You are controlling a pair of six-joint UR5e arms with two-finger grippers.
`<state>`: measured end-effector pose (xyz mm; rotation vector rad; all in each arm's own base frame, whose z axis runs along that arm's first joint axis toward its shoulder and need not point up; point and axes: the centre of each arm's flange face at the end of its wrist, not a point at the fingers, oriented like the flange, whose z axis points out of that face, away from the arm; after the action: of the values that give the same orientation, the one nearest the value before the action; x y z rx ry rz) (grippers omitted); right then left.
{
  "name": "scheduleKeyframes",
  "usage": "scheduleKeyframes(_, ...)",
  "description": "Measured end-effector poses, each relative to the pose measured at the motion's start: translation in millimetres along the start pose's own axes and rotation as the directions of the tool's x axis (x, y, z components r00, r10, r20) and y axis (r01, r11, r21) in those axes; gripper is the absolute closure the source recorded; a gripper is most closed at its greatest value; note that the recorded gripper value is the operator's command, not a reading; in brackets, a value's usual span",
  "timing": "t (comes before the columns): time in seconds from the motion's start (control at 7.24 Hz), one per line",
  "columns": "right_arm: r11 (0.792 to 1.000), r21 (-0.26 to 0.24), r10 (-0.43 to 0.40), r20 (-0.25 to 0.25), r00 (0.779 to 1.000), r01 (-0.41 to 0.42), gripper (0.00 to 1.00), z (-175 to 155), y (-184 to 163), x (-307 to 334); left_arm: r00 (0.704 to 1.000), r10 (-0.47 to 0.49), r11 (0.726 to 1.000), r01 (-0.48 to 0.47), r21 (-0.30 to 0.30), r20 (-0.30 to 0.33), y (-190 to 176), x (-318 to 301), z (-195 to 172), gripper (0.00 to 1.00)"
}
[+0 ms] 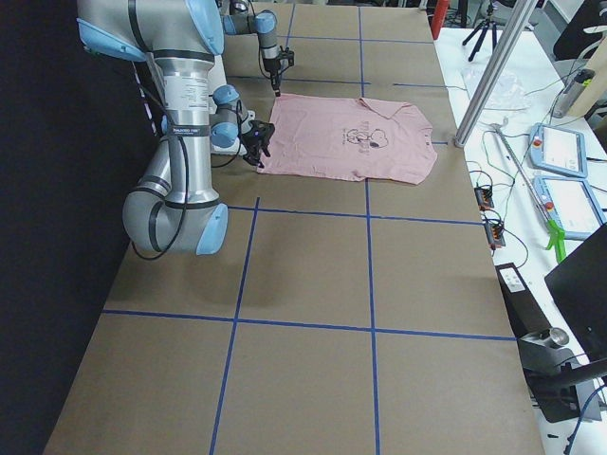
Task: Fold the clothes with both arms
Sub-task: 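Grasp the hem corners with both grippers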
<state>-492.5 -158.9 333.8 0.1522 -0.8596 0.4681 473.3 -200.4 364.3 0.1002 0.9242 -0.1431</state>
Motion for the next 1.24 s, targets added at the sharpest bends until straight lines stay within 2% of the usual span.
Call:
scheduleKeyframes(0.55,1.000,-0.004,-0.031,-0.044,0.999,0.031,0.40,11.8,11.9,21.1,1.000,0.000,1.000,0.000,-0.001,-0.004,0.1,1.2,-0.7,1.00)
scheduleKeyframes(0.97,1.000,-0.006,-0.026,-0.054,0.998,0.026,0.47,15.9,16.6,24.7,1.000,0.000,1.000,0.000,-0.001,-0.004,0.0,1.1,-0.7,1.00)
scheduleKeyframes(1.24,1.000,-0.008,-0.022,-0.052,0.998,0.022,0.48,15.7,18.6,23.0,1.000,0.000,1.000,0.000,-0.001,-0.005,0.1,1.5,-0.8,1.00)
